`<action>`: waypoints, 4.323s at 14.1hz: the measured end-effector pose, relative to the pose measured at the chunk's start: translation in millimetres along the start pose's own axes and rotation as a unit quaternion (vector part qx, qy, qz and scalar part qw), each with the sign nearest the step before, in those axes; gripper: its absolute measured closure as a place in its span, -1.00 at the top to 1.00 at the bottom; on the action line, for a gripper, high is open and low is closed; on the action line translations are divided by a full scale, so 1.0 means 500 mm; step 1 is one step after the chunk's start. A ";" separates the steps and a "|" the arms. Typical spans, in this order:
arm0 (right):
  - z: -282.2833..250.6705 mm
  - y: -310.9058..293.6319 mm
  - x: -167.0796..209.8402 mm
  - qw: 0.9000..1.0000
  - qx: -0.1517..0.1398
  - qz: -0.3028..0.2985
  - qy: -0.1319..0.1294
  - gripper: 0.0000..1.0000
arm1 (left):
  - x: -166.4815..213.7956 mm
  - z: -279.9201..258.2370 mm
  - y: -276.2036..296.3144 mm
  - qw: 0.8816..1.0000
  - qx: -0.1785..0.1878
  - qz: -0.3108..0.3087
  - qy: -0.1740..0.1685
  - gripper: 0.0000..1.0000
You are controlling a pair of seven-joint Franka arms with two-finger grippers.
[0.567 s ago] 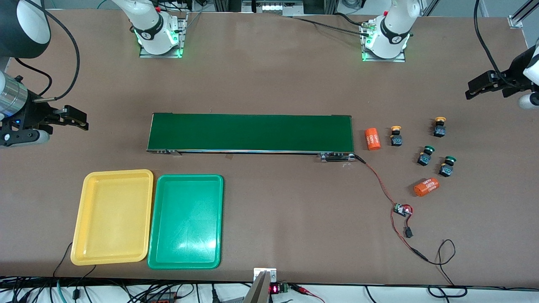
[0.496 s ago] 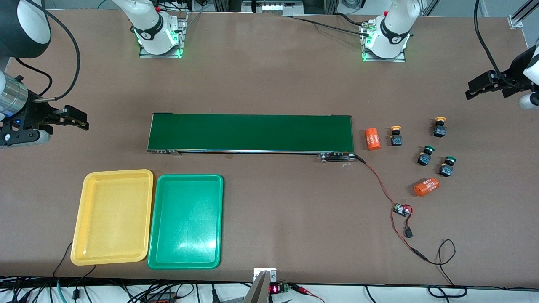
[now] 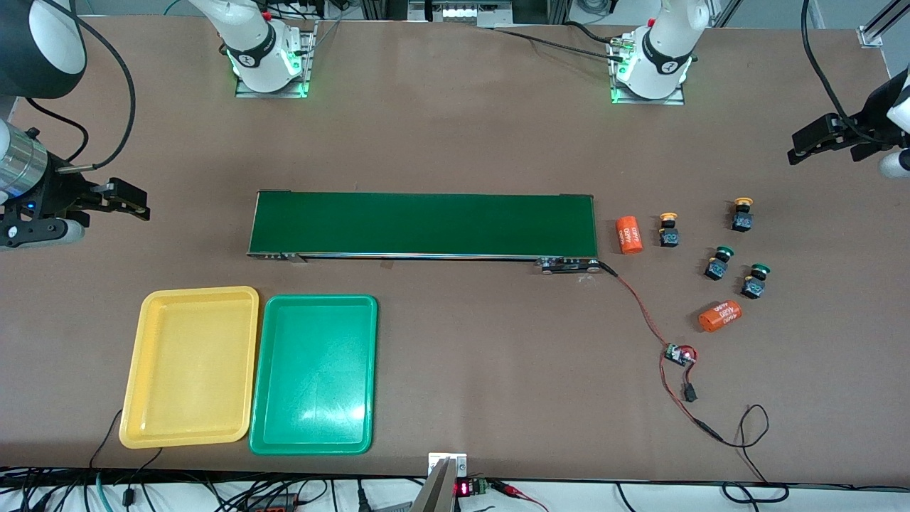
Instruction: Sort buttons by color to trays
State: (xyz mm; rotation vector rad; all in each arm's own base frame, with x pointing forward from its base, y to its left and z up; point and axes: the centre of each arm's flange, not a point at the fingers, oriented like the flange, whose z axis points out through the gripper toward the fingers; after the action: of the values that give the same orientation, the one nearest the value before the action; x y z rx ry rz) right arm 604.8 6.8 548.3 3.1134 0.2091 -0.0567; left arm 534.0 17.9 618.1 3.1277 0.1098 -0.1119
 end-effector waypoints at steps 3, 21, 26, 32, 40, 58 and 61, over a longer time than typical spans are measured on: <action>0.000 0.000 0.000 1.000 0.000 0.000 0.000 1.00 | 0.031 0.029 0.003 1.000 -0.023 -0.002 0.003 1.00; -0.001 -0.002 0.001 1.000 0.000 -0.001 0.001 1.00 | 0.396 0.662 -0.080 0.952 -0.080 0.285 -0.075 1.00; -0.001 -0.002 0.001 1.000 0.000 -0.001 0.001 1.00 | 0.421 0.731 -0.095 0.912 -0.054 0.404 -0.050 1.00; -0.001 -0.005 0.001 1.000 -0.008 -0.004 0.000 1.00 | 0.418 0.789 -0.128 0.887 -0.050 0.457 -0.037 1.00; -0.001 -0.012 0.002 1.000 -0.011 -0.008 0.000 1.00 | 0.386 0.848 -0.160 0.890 -0.065 0.448 -0.056 1.00; -0.001 -0.011 0.002 1.000 -0.012 -0.008 0.000 1.00 | 0.383 0.743 -0.081 0.843 -0.081 0.530 -0.042 -0.01; -0.001 -0.011 0.002 1.000 -0.012 -0.008 0.000 1.00 | 0.352 0.641 0.047 0.810 -0.108 0.574 -0.054 -0.01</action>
State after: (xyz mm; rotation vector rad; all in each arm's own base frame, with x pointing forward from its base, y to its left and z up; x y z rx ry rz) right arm 604.9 12.3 548.7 3.0876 0.2322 -0.0543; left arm 688.1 2.7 286.2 2.3972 -1.5685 -0.2201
